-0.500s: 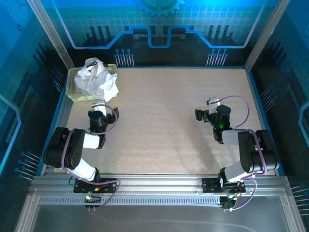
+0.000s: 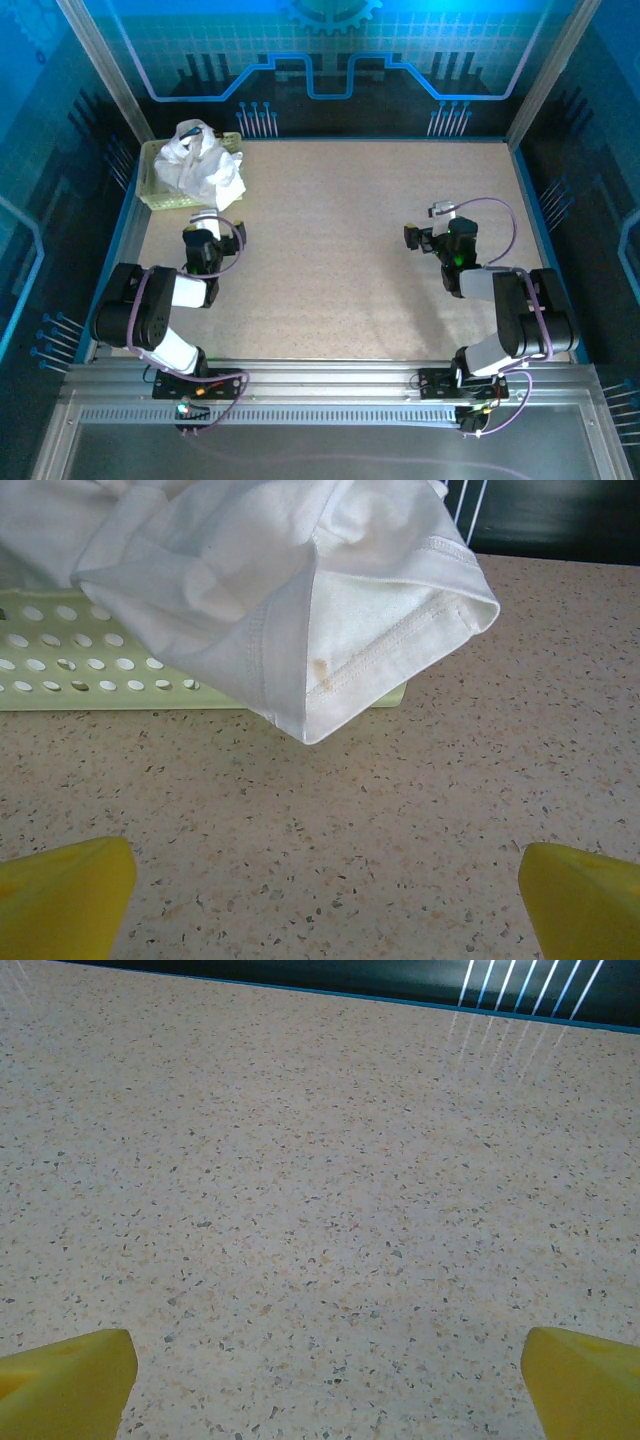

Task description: Fold the inside-out t-shirt

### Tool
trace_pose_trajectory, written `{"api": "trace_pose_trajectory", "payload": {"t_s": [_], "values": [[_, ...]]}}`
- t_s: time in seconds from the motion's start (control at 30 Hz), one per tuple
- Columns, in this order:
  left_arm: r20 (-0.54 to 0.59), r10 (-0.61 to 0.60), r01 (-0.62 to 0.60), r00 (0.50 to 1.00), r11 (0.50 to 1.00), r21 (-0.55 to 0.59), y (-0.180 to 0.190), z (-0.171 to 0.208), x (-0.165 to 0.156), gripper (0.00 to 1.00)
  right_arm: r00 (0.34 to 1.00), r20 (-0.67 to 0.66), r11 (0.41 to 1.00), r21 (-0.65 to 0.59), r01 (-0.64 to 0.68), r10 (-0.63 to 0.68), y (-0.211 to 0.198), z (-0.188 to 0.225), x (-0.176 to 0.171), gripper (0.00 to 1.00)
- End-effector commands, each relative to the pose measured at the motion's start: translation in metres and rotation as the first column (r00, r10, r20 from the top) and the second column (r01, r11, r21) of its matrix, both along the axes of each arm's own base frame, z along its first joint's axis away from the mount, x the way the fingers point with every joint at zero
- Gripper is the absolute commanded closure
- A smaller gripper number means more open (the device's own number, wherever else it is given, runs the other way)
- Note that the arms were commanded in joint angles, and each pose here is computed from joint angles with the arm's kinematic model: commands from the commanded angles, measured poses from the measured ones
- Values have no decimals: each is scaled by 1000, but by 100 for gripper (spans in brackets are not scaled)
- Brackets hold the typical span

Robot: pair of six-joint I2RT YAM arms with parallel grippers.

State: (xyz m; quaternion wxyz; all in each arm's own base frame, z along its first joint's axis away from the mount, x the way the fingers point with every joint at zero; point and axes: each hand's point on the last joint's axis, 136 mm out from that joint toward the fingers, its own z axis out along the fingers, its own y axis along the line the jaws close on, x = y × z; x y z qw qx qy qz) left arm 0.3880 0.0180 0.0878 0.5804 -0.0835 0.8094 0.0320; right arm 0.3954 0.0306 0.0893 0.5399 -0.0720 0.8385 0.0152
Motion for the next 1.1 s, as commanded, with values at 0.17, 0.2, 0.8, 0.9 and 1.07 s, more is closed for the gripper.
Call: {"api": "trace_pose_trajectory", "payload": {"t_s": [0.17, 0.2, 0.8, 0.9, 1.07], "values": [[27, -3, 3, 1000, 1000, -13, 0, 9, 6, 1, 1000, 27, 1000, 6, 17, -17, -1, 5, 2, 0], [28, -4, 4, 1000, 1000, -13, 0, 9, 6, 1, 1000, 26, 1000, 6, 16, -17, -1, 5, 2, 0], [118, -82, 77, 990, 996, 51, -20, 28, -9, 1, 999, 38, 1000, -8, -30, 30, 7, 9, 0, 0], [154, -111, 91, 982, 987, 132, -35, 49, -22, 1, 997, 72, 999, -37, -28, 30, 11, 19, -7, 0], [228, -44, 9, 973, 988, 153, -39, 96, -45, 1, 997, 71, 992, -122, -28, 37, 27, 47, -16, 0]]}}
